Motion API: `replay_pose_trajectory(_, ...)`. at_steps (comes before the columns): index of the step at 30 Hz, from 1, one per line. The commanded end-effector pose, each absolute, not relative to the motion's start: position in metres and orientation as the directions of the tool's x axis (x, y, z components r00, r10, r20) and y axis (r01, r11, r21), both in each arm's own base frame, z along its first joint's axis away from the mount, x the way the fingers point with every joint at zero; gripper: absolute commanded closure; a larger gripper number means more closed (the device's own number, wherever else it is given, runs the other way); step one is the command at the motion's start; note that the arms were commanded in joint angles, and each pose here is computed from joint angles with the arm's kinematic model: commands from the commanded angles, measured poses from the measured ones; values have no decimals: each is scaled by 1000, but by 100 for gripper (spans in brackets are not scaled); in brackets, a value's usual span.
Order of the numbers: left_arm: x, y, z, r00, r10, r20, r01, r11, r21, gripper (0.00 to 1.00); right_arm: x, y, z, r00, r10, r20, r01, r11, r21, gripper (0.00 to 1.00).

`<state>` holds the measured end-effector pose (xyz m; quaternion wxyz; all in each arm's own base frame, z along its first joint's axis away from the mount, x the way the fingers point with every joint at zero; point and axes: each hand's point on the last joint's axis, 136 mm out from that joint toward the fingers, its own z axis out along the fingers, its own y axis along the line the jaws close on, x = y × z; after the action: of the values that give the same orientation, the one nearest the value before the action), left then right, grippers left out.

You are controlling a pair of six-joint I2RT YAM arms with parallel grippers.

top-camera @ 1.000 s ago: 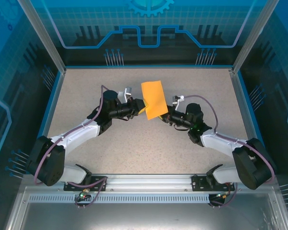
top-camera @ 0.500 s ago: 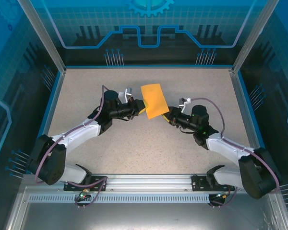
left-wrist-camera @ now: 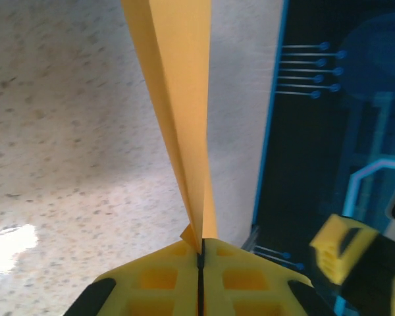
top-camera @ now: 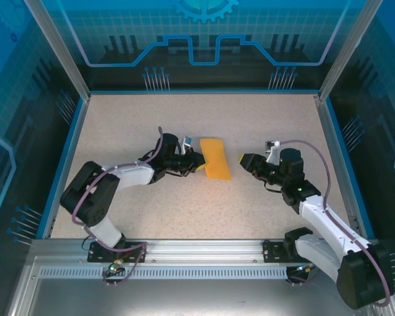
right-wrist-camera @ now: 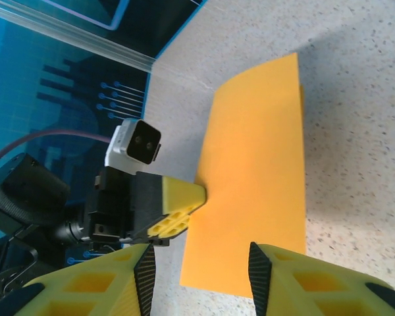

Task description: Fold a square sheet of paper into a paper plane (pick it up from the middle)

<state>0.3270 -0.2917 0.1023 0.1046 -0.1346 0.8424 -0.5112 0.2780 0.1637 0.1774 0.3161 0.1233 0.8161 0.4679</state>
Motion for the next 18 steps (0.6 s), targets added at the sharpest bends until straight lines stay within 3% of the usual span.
replay_pose_trajectory(1,322,-294,79,-952,-301,-62,-94,476,-874,92,276,160,163,-787,461,-411,-91,571,816,56)
replay_pose_trajectory(18,304,-281,18,-975,-222,-1,-145,640,-755,80,287,196,135,-864,308,-398,-143,608,781,56)
